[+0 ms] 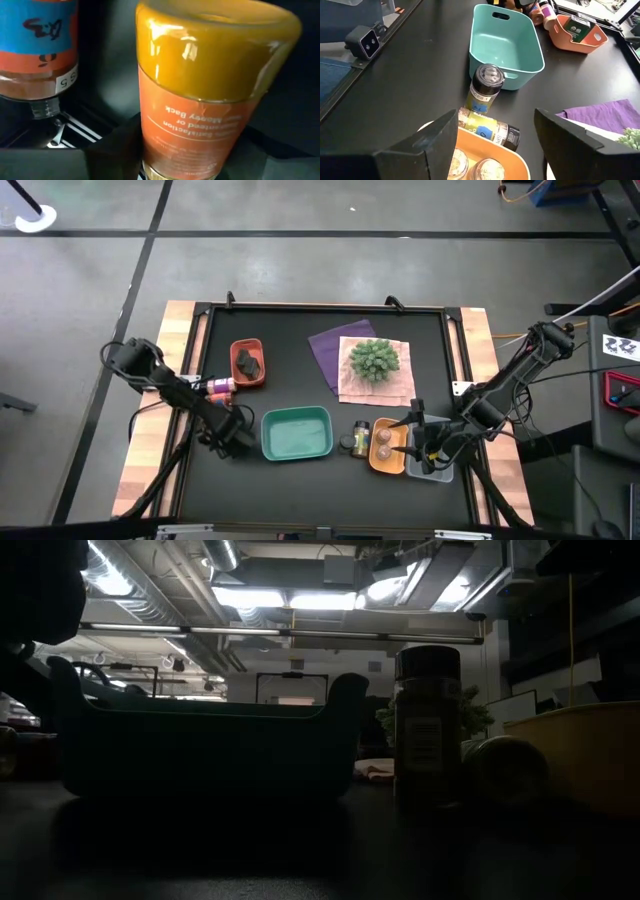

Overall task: Sort spices by type
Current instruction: Put the yellow seasoning bottle into the blue bin

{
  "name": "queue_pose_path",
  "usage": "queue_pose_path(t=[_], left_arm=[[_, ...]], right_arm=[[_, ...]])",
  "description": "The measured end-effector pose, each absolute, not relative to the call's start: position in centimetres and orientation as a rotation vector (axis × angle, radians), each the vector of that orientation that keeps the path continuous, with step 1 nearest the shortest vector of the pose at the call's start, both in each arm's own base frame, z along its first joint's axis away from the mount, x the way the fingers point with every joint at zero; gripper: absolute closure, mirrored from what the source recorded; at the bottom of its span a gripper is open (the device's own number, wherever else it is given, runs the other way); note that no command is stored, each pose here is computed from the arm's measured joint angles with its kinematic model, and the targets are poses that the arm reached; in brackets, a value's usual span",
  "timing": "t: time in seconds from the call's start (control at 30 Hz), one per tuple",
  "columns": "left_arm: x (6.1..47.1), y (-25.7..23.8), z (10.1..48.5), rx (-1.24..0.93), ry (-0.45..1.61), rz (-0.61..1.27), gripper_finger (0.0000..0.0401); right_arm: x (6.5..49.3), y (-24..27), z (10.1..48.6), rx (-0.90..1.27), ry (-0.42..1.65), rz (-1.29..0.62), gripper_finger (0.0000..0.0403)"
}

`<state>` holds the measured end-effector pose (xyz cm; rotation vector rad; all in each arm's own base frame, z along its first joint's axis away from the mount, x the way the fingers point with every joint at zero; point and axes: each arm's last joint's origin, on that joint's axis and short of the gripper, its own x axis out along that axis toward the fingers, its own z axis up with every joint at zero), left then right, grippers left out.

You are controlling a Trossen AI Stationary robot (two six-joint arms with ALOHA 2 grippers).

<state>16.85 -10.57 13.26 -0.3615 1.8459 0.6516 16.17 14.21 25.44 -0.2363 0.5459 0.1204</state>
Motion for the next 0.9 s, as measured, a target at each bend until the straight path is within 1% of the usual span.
queue_pose_path(t=[0.1,0.17,0.57,0.9], left_arm=[[17.3,-10.8,13.6,-0.371,1.834,0.639,0.0228],[17.8,-11.2,13.9,-0.384,1.821,0.591,0.0236],[20.4,-13.1,17.4,-0.496,1.823,0.395,0.0232],[21.5,-13.9,20.3,-0.531,1.816,0.359,0.0230]], right_arm=[[16.2,14.2,25.5,-0.253,0.544,0.125,0.0143],[16.2,14.2,25.5,-0.252,0.542,0.126,0.0143],[16.2,14.3,25.5,-0.248,0.537,0.127,0.0143],[16.2,14.2,25.5,-0.249,0.532,0.117,0.0143]])
